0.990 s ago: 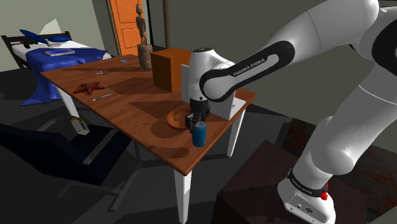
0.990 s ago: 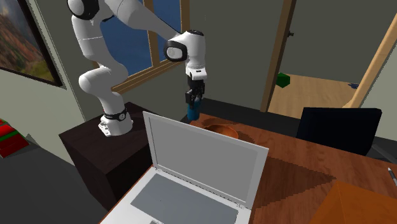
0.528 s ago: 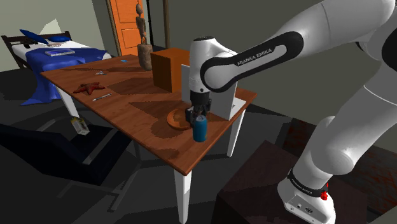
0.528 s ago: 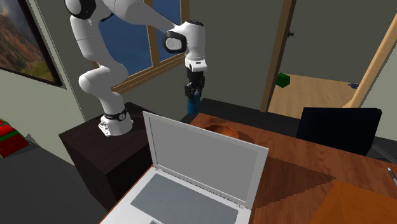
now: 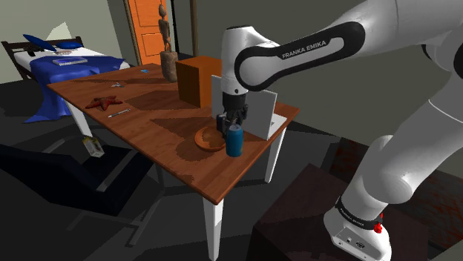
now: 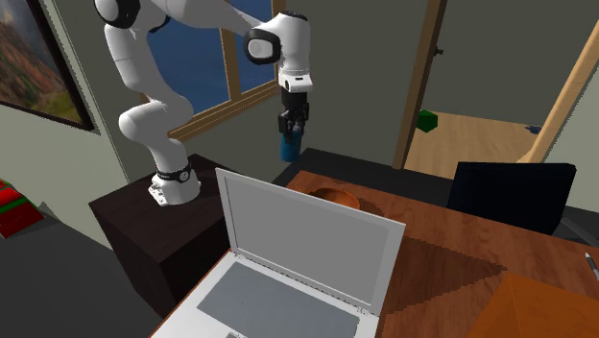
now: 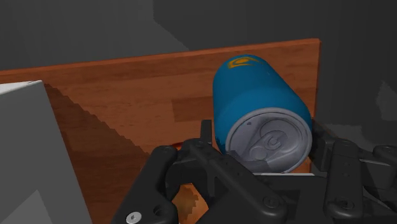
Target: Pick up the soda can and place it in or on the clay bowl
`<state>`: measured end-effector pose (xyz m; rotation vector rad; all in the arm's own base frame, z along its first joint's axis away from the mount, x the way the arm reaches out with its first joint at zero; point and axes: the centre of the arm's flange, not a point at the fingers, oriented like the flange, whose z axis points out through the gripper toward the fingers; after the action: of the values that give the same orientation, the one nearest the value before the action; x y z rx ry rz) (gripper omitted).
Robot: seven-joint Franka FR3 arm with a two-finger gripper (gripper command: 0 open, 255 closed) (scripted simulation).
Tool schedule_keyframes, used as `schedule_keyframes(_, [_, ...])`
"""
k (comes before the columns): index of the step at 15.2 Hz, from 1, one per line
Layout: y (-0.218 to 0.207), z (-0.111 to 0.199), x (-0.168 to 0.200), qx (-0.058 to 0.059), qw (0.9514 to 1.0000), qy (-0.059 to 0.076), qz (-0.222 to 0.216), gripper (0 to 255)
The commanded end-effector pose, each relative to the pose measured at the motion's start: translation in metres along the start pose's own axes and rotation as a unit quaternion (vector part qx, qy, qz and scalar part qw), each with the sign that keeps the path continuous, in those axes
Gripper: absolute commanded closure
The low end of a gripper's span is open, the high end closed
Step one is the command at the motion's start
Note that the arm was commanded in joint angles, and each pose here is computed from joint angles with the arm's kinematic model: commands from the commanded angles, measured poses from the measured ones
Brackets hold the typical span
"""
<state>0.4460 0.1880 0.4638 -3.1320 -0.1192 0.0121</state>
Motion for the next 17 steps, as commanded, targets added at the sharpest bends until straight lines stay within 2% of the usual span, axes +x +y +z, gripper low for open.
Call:
schedule_keyframes(1, [-0.001,-0.01,0.0,0.0,1.0,0.0,0.0,255])
schedule_keyframes(4, [-0.001,-0.023,-0.001,0.0,1.0,0.0,0.0,255])
schedule_keyframes(17, [0.065,-0.051,0.155,0.0,1.0,0.0,0.0,255])
